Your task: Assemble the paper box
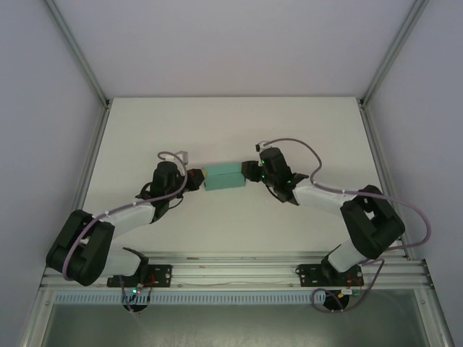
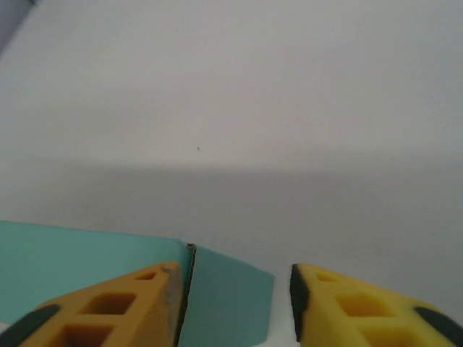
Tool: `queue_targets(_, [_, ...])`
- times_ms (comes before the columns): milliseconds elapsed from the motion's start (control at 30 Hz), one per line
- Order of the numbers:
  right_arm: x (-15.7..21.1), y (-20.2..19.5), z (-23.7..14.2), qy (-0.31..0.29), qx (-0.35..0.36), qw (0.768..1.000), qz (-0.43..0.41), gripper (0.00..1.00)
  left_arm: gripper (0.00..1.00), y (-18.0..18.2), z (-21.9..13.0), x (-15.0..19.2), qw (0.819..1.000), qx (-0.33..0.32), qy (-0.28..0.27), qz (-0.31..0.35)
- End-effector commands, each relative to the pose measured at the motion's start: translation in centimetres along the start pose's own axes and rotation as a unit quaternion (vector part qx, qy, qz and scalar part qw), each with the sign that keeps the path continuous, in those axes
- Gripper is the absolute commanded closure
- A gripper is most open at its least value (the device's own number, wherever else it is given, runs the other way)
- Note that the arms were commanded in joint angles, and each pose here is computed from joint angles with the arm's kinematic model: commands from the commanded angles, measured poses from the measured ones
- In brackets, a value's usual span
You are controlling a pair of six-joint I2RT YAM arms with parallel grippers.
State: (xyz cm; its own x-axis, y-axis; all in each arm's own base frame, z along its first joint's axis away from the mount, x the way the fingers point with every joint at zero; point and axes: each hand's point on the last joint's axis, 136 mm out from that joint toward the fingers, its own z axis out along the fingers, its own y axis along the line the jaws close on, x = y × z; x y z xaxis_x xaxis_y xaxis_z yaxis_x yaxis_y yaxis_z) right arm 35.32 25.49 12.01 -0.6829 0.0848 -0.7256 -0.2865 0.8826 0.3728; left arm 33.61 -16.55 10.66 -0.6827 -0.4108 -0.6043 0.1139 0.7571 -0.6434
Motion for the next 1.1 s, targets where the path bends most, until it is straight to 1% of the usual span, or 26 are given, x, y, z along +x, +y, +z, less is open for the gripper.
queue_targets(0, [2.2,0.4,-1.4,0.084,0.018,0.996,0.008,0.49,1.00,5.1,-0.8,7.1,0.987,-0.096,0.132,-0.001])
queue_targets(67, [0.5,2.1,-1.4,0.065,-0.014,0.998,0.014,0.42,1.00,4.9,-0.7,7.2,0.987,-0.089,0.135,-0.003])
queue_targets(100, [0.1,2.7,-1.3,0.061,-0.026,0.998,0.015,0.42,1.00,4.9,-0.6,7.2,0.987,-0.090,0.136,-0.003])
queue_targets(167, [-0.2,2.4,-0.9,0.061,-0.012,0.997,0.035,0.42,1.00,5.2,-0.4,7.3,0.986,-0.095,0.140,-0.007])
queue_targets(233, [0.7,1.7,-0.6,0.070,0.000,0.996,0.045,0.42,1.00,5.3,-0.4,7.4,0.985,-0.099,0.141,-0.008])
queue_targets(333, [2.3,0.5,-0.4,0.074,0.014,0.995,0.063,0.39,1.00,5.5,-0.3,7.7,0.984,-0.103,0.144,-0.010])
queue_targets(433, [4.2,0.3,-0.3,0.081,-0.003,0.993,0.083,0.36,1.00,5.8,-0.4,8.0,0.983,-0.113,0.147,-0.009])
queue_targets(467, [4.8,0.0,-0.3,0.078,-0.004,0.993,0.088,0.36,1.00,5.9,-0.5,8.1,0.982,-0.114,0.147,-0.009])
queue_targets(533, [5.9,-0.5,-0.1,0.073,-0.011,0.994,0.077,0.45,1.00,6.0,-0.4,8.3,0.982,-0.114,0.149,-0.009])
queue_targets(600, [6.8,-1.5,0.2,0.062,-0.002,0.995,0.082,0.75,1.00,6.1,-0.3,8.4,0.982,-0.115,0.150,-0.010])
queue_targets(667, [7.7,-2.2,0.3,0.059,0.005,0.994,0.090,0.89,1.00,6.1,-0.2,8.6,0.981,-0.115,0.155,-0.012])
queue_targets(700, [8.1,-2.2,0.4,0.062,-0.001,0.994,0.090,0.92,1.00,6.2,-0.1,8.6,0.981,-0.116,0.156,-0.013])
queue_targets(733, [8.4,-2.1,0.4,0.061,-0.010,0.994,0.092,0.93,1.00,6.2,-0.1,8.7,0.981,-0.117,0.157,-0.013])
queue_targets(800, [8.7,-2.2,0.5,0.048,-0.021,0.994,0.094,1.00,1.00,6.2,-0.1,8.7,0.981,-0.114,0.154,-0.013])
queue_targets(1000, [8.3,-1.9,0.0,0.032,-0.037,0.995,0.083,1.00,1.00,5.9,-0.2,8.7,0.982,-0.103,0.155,-0.004])
queue_targets(1033, [8.0,-1.6,-0.2,0.031,-0.041,0.996,0.079,0.98,1.00,5.6,-0.2,8.6,0.983,-0.098,0.157,-0.004])
queue_targets(1067, [7.5,-1.4,-0.5,0.030,-0.041,0.996,0.073,0.94,0.99,5.1,-0.2,8.1,0.984,-0.093,0.153,-0.003])
